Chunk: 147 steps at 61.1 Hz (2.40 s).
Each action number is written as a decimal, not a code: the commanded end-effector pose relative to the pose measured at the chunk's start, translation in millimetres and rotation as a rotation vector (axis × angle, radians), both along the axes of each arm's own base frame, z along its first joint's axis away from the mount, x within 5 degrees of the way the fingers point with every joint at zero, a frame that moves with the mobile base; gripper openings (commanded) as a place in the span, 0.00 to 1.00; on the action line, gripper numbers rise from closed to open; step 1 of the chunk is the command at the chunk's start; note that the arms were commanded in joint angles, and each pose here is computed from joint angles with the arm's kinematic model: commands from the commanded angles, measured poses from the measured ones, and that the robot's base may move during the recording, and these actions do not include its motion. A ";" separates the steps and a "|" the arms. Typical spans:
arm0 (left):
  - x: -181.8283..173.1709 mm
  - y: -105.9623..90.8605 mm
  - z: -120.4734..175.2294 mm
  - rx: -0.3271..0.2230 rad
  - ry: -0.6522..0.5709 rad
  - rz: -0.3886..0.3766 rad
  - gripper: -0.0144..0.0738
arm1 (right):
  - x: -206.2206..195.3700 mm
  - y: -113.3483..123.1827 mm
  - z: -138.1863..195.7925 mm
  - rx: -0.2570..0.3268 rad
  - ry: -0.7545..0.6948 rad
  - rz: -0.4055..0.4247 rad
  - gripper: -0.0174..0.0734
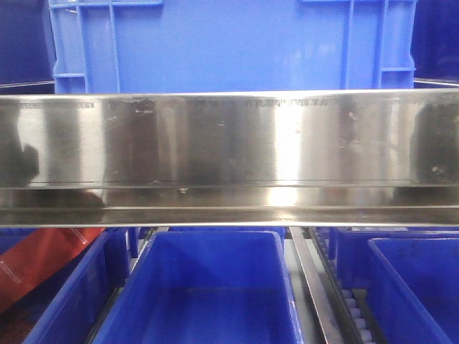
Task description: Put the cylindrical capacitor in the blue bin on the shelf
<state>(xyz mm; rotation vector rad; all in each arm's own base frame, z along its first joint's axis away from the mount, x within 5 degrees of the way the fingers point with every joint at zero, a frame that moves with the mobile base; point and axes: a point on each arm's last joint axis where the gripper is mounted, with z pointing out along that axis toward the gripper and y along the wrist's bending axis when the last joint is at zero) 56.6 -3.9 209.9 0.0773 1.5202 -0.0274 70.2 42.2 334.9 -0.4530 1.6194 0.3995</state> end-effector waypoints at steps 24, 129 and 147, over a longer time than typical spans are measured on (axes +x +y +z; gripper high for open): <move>-0.6 0.2 2.5 -0.018 -0.029 0.002 0.04 | -0.5 -0.8 1.6 0.001 -0.025 -0.005 0.01; -0.6 0.2 2.5 -0.018 -0.029 0.002 0.04 | -13.7 -41.6 -129.7 0.067 -0.081 -0.534 0.01; -0.6 0.2 2.5 -0.018 -0.029 0.002 0.04 | -13.7 -41.6 -129.7 0.067 -0.081 -0.534 0.01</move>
